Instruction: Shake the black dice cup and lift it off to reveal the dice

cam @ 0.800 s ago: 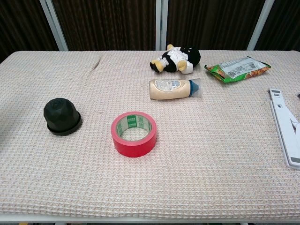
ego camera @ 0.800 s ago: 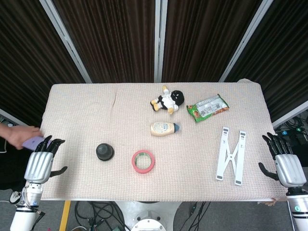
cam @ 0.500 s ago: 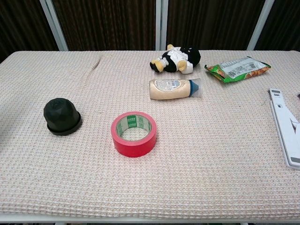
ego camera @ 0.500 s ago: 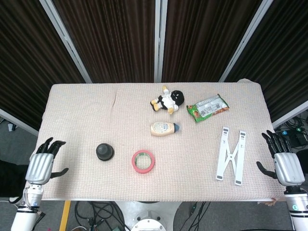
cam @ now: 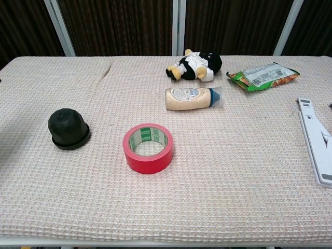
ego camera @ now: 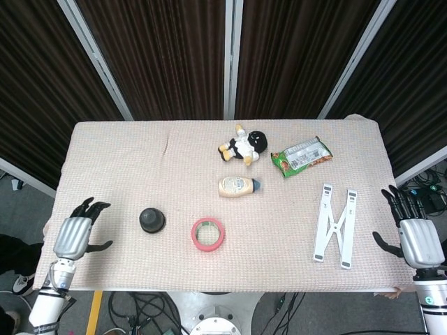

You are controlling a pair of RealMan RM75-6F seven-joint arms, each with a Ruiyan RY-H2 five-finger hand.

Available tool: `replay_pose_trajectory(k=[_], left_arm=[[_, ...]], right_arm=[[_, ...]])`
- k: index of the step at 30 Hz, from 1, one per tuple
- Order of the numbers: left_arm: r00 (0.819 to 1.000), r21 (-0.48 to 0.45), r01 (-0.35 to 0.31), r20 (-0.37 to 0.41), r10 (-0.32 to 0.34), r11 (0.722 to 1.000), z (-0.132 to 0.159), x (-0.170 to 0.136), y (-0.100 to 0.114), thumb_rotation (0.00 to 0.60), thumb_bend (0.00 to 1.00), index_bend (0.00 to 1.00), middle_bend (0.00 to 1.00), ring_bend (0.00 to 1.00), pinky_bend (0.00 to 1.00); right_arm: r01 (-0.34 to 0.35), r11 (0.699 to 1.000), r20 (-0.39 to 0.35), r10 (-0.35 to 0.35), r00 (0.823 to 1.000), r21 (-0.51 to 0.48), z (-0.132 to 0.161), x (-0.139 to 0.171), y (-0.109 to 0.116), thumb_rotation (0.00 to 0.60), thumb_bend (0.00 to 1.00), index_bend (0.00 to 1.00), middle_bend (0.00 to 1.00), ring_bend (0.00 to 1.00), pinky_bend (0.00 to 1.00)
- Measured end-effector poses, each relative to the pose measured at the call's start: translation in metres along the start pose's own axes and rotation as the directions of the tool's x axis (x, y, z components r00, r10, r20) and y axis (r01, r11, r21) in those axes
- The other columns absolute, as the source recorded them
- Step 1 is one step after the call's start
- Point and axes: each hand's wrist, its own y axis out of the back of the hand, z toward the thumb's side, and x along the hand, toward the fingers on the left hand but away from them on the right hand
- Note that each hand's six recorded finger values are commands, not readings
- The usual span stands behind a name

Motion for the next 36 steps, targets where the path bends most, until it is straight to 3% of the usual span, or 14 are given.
replay_pose_trajectory(k=[9, 18, 36], left_arm=[[0.992, 0.009, 0.088, 0.091, -0.088, 0.996, 0.027, 0.038, -0.03, 0.6, 0.06, 0.2, 0.2, 0.07, 0.19], [0.978, -0.032, 0.178, 0.112, -0.173, 0.984, 0.043, 0.056, -0.057, 0.6, 0.06, 0.19, 0.2, 0.07, 0.19], [0.961, -0.046, 0.244, 0.142, -0.236, 0.969, 0.062, 0.077, -0.082, 0.6, 0.06, 0.19, 0.2, 0.07, 0.19]], right_arm=[[0.0, 1.0, 0.027, 0.0, 1.0, 0.007, -0.004, 0.002, 0.001, 0.6, 0.15, 0.0, 0.0, 0.0, 0.0], [-0.008, 1.0, 0.034, 0.007, 0.999, 0.012, -0.006, 0.002, -0.001, 0.6, 0.15, 0.0, 0.0, 0.0, 0.0], [-0.036, 0.999, 0.044, 0.036, 0.998, 0.015, -0.009, 0.003, -0.01, 0.6, 0.15, 0.0, 0.0, 0.0, 0.0]])
